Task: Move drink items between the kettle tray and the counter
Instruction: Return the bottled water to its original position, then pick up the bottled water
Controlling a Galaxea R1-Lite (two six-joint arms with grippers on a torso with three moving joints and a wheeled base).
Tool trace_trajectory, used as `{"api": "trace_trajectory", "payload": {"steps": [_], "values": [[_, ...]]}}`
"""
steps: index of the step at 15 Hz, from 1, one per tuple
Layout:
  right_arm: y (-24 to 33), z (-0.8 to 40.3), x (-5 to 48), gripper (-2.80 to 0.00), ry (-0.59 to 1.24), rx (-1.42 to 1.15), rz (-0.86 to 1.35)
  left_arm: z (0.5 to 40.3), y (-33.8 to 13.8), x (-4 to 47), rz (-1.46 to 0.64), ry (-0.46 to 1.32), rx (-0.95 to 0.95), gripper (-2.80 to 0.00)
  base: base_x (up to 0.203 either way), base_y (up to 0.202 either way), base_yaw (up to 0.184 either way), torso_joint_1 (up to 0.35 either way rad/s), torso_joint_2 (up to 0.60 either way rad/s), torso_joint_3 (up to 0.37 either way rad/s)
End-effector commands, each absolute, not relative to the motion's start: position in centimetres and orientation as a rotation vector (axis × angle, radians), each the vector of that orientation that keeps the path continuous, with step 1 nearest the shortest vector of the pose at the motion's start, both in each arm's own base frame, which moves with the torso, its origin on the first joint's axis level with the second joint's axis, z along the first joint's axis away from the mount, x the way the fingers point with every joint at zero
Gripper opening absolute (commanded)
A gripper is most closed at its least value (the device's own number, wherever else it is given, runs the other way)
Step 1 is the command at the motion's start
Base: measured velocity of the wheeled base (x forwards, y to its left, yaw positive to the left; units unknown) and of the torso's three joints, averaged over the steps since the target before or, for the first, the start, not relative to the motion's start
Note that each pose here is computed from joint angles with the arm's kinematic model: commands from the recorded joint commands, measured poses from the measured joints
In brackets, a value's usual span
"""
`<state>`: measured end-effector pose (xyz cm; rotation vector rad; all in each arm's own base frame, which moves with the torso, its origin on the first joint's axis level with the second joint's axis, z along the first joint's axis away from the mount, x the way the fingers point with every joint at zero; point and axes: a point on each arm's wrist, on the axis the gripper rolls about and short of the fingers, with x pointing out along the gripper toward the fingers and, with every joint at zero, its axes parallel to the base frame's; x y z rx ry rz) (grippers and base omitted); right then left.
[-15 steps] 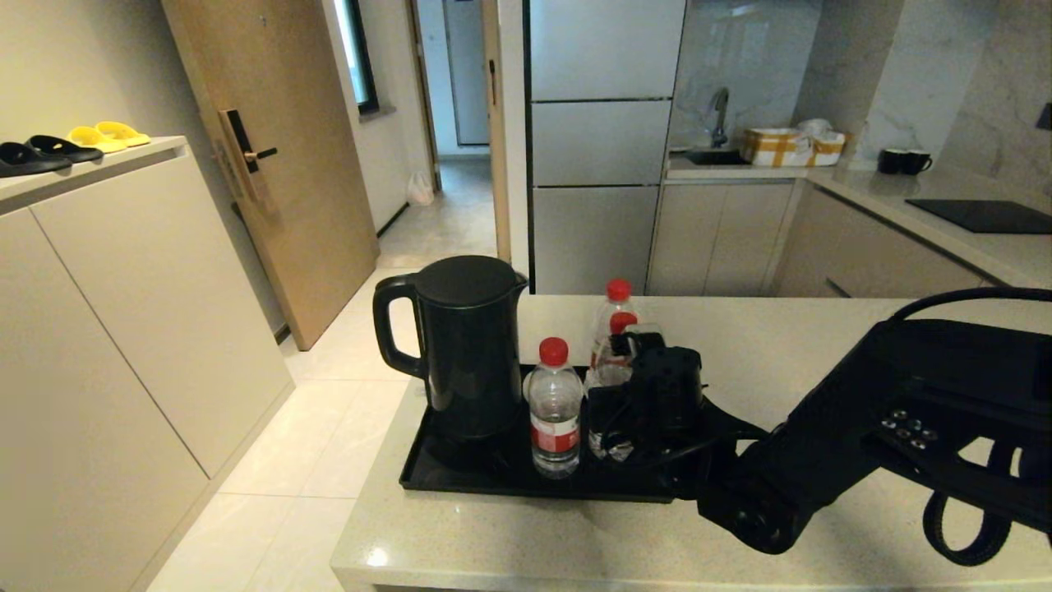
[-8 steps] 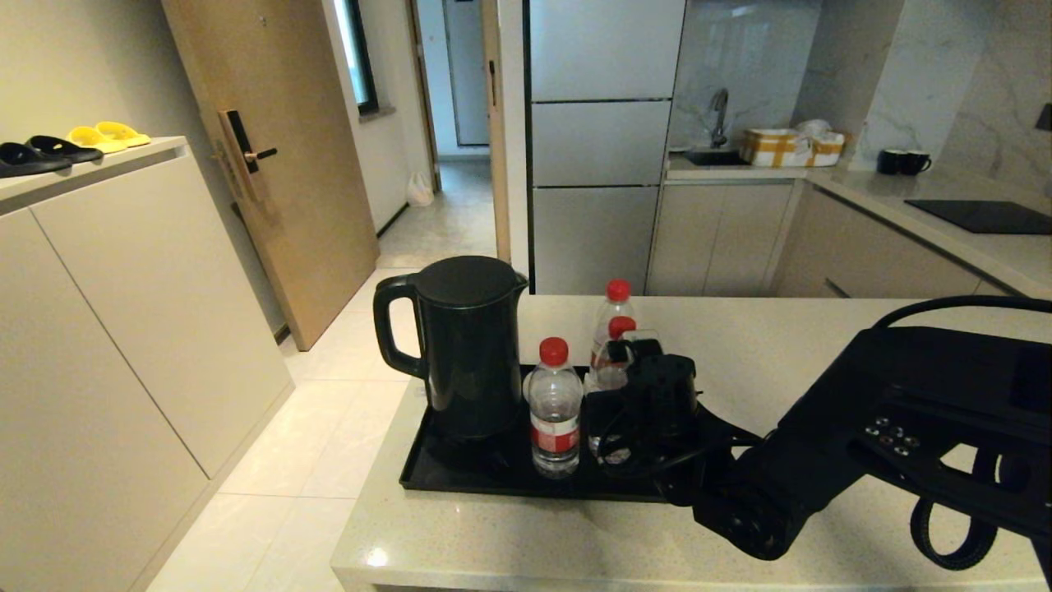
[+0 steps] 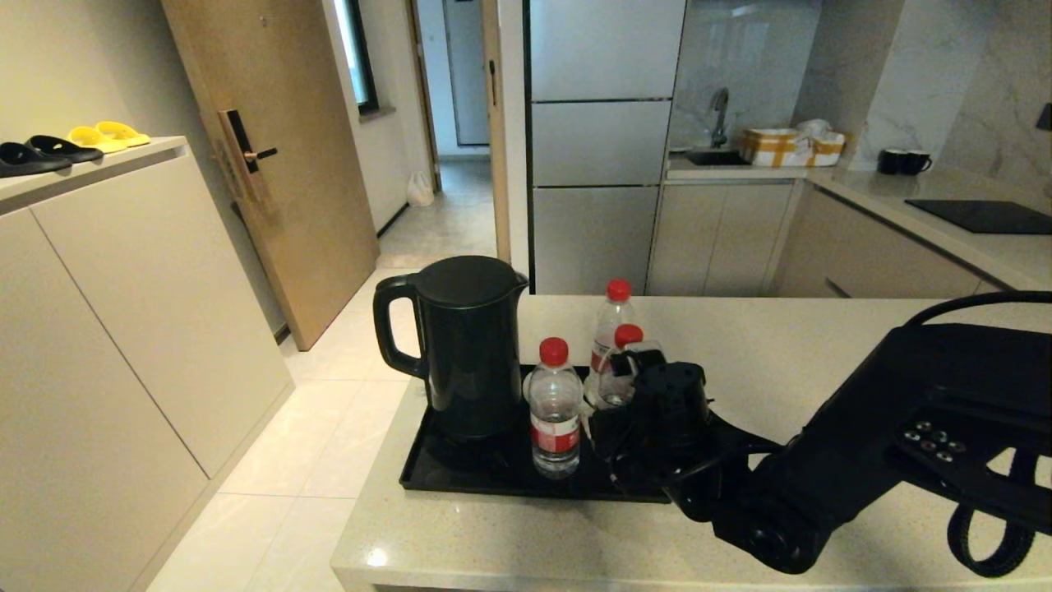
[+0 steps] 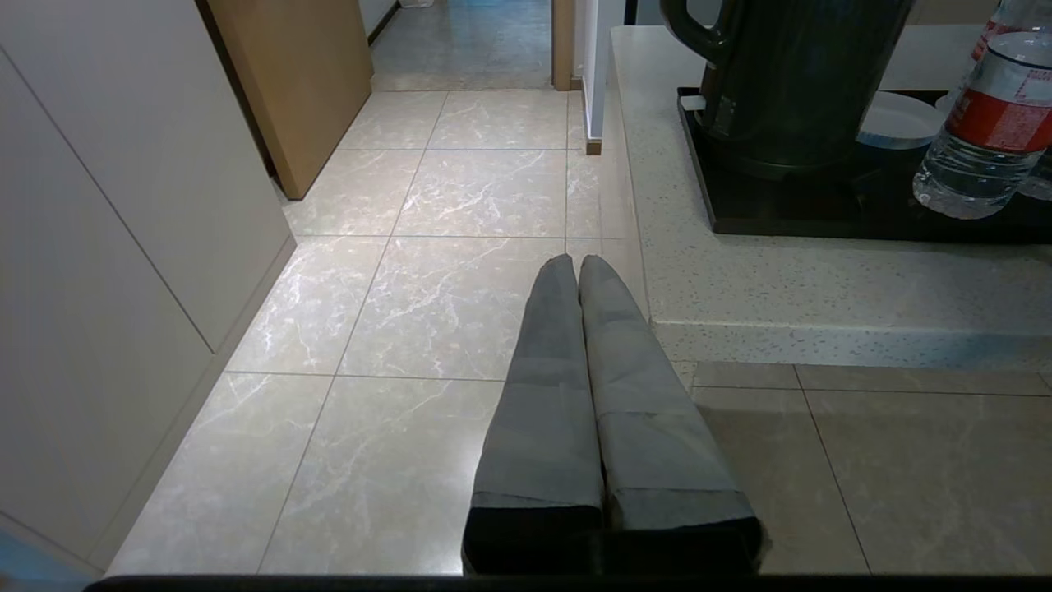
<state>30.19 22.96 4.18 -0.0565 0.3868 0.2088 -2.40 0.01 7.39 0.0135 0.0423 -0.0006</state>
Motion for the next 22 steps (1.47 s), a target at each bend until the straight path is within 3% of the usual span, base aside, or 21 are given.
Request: {"api": "trace_trajectory", "payload": {"steps": [1,10,11,16,22], "values": [[22.5,5.1,29.2,0.00,0.381,-0.049,0.222,7.4,0.0,-2.4,0.000,0.044,0.014,-2.80,0.000,0.000,0.000,0.000,0.00,0.000],[14.5,12.4,19.9,0.00,0.334,0.061,0.298,7.4,0.0,-2.4,0.000,0.044,0.014,-2.80,0.000,0.000,0.000,0.000,0.00,0.000],[12.5,13.8,19.5,-2.80,0.316,0.071,0.247,7.4,0.0,-2.4,0.000,0.044,0.015,-2.80,0.000,0.000,0.000,0.000,0.00,0.000],[3.5,20.4,15.9,-2.80,0.361,0.111,-0.002,7.4,0.0,-2.4,0.000,0.044,0.014,-2.80,0.000,0.000,0.000,0.000,0.00,0.000],[-0.4,24.0,2.3,-2.80,0.364,0.112,-0.241,7.4,0.0,-2.4,0.000,0.044,0.014,-2.80,0.000,0.000,0.000,0.000,0.00,0.000]]}}
